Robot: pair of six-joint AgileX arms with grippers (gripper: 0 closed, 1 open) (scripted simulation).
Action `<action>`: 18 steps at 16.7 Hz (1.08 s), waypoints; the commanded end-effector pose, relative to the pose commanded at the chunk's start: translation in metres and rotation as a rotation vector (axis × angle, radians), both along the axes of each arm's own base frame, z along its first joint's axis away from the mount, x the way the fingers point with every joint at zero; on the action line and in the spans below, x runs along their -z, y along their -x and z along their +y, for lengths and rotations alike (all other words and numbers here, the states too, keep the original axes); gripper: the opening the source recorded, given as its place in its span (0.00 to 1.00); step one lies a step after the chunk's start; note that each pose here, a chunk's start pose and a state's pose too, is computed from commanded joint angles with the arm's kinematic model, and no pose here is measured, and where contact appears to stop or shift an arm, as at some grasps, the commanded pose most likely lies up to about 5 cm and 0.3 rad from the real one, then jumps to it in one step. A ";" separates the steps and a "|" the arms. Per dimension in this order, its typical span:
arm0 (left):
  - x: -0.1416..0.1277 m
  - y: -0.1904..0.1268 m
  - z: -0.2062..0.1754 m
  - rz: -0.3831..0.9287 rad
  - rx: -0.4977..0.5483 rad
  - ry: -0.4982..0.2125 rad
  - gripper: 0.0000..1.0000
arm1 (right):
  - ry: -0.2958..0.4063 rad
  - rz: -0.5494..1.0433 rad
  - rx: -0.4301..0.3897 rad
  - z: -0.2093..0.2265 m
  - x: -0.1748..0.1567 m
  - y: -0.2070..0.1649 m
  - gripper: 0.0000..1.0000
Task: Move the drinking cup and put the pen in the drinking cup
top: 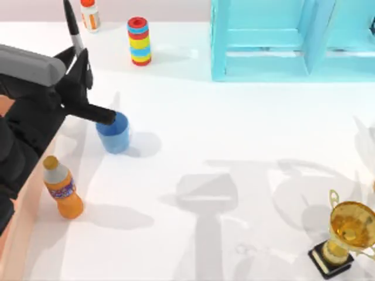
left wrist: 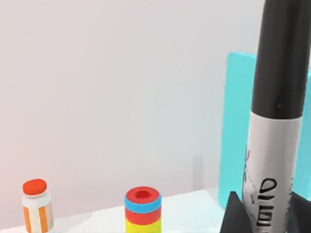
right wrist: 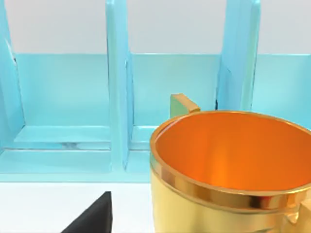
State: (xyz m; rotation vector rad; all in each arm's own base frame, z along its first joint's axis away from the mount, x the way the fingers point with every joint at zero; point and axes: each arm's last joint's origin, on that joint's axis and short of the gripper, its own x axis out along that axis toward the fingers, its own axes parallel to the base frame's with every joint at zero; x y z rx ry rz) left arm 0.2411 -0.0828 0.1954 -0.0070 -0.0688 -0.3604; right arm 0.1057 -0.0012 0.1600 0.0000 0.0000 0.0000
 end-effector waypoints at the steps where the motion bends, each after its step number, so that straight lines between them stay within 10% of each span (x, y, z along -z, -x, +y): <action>1: 0.004 -0.005 -0.002 0.008 0.000 -0.003 0.00 | 0.000 0.000 0.000 0.000 0.000 0.000 1.00; 10: 0.016 -0.027 -0.009 0.013 -0.004 -0.003 0.00 | 0.000 0.000 0.000 0.000 0.000 0.000 1.00; 18: 0.016 -0.027 -0.009 0.013 -0.004 -0.003 0.60 | 0.000 0.000 0.000 0.000 0.000 0.000 1.00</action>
